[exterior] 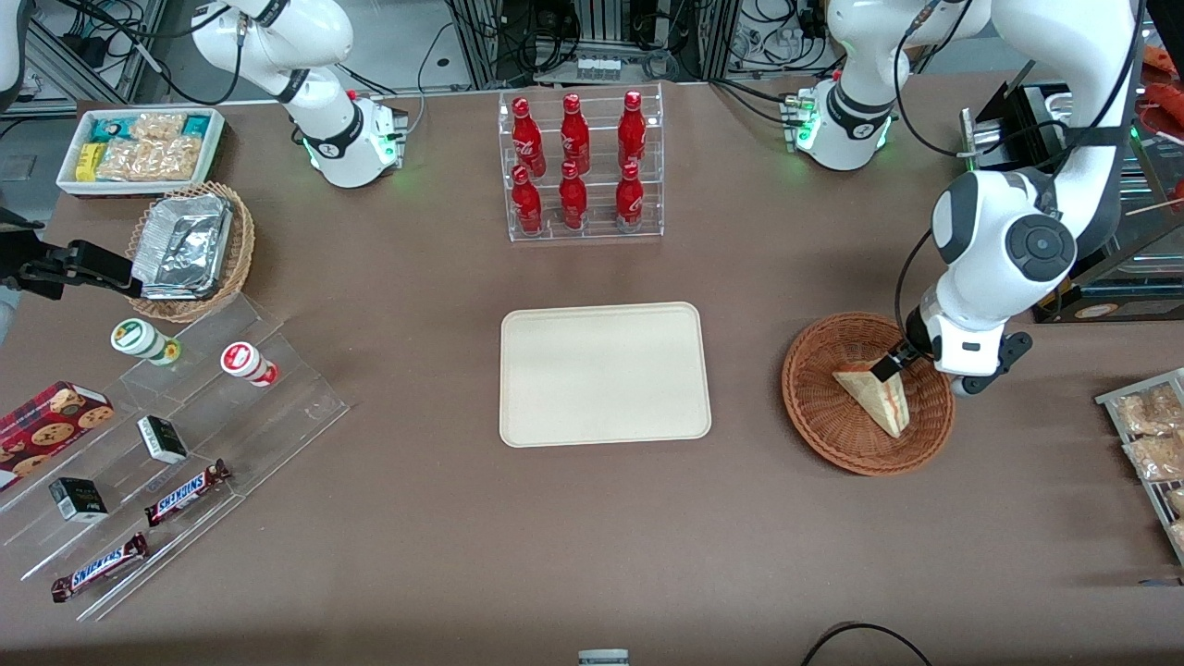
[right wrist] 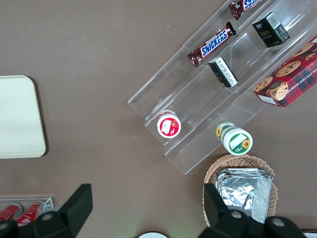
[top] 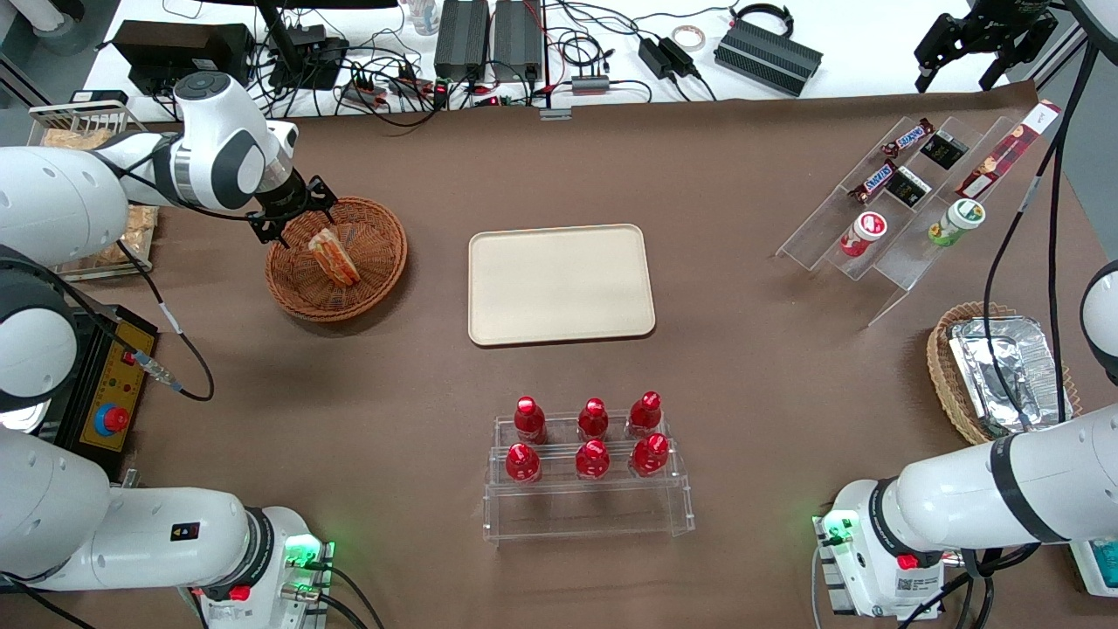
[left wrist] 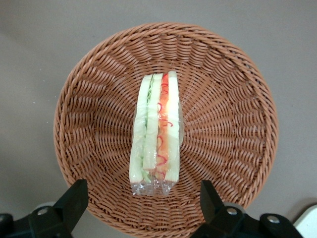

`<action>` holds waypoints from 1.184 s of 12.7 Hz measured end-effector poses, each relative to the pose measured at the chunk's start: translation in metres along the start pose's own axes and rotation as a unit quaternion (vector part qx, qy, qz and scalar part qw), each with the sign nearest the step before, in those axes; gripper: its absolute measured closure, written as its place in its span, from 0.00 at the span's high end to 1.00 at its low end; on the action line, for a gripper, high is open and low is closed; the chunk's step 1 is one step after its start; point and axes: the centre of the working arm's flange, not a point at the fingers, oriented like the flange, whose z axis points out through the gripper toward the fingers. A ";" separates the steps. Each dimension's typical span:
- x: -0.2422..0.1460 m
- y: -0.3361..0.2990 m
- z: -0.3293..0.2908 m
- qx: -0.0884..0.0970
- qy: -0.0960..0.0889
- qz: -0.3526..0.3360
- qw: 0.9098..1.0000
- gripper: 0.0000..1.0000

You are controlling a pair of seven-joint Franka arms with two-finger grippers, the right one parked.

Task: Place sandwich from basket to tray
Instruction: 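Close the left gripper on the wrapped sandwich and lift it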

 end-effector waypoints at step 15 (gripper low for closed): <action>0.005 0.004 0.065 0.000 -0.014 -0.034 0.999 0.59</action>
